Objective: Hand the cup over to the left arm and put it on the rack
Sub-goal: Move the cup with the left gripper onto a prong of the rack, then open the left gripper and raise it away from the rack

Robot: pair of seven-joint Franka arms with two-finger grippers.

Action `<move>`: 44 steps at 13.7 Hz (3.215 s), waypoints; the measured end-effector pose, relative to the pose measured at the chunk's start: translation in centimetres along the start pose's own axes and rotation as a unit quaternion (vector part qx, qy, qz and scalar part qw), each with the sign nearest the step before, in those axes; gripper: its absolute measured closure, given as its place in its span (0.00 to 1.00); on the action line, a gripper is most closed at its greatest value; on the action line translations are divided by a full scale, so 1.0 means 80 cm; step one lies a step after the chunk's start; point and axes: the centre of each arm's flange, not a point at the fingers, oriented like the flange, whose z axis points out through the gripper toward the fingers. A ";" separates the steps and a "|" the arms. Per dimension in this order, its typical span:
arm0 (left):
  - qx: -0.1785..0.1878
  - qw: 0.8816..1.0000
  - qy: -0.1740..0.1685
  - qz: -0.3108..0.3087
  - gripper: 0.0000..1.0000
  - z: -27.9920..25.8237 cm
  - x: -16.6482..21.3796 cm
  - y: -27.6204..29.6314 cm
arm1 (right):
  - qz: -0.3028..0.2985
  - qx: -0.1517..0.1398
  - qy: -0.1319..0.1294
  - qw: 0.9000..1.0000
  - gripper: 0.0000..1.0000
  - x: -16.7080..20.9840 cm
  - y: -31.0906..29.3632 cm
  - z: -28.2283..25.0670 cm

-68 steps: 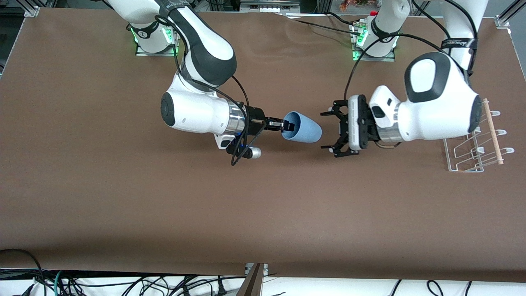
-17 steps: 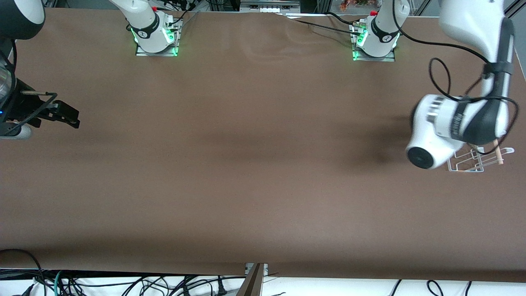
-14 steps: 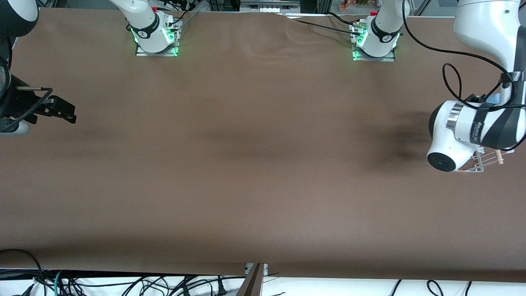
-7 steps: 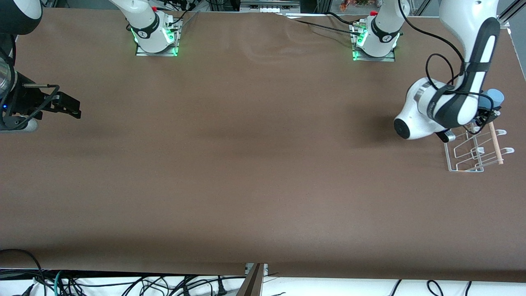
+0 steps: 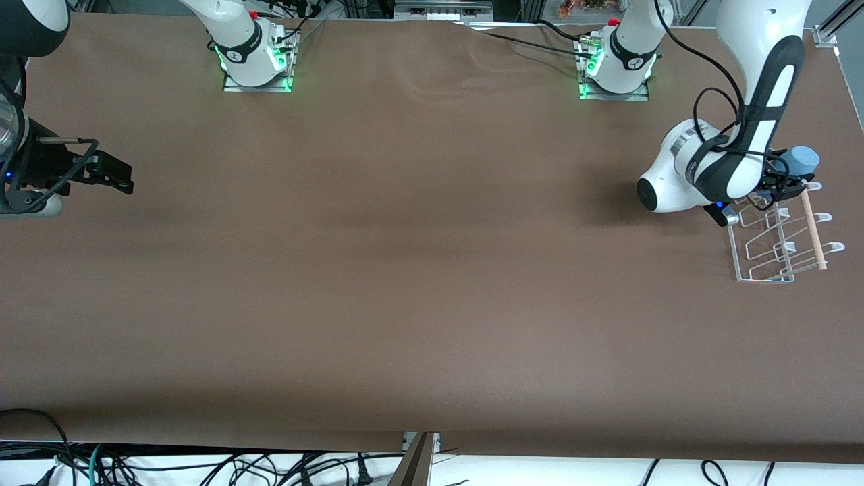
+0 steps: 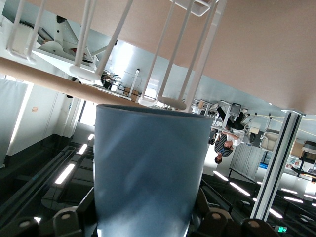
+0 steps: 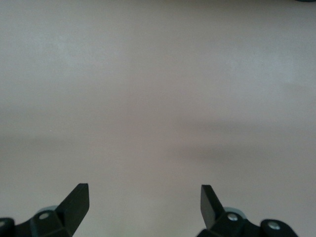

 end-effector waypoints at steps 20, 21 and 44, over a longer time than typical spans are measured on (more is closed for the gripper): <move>0.055 0.997 0.022 0.053 0.23 0.013 0.066 0.049 | -0.005 0.000 0.000 1.000 0.00 0.000 -0.007 0.000; 0.055 0.997 0.022 0.053 0.23 0.013 0.066 0.049 | -0.005 0.000 0.000 1.000 0.00 0.000 -0.007 0.000; -0.465 0.823 0.264 -0.191 0.00 -0.162 -0.114 -0.130 | -0.004 0.005 0.000 1.000 0.00 0.000 -0.006 0.000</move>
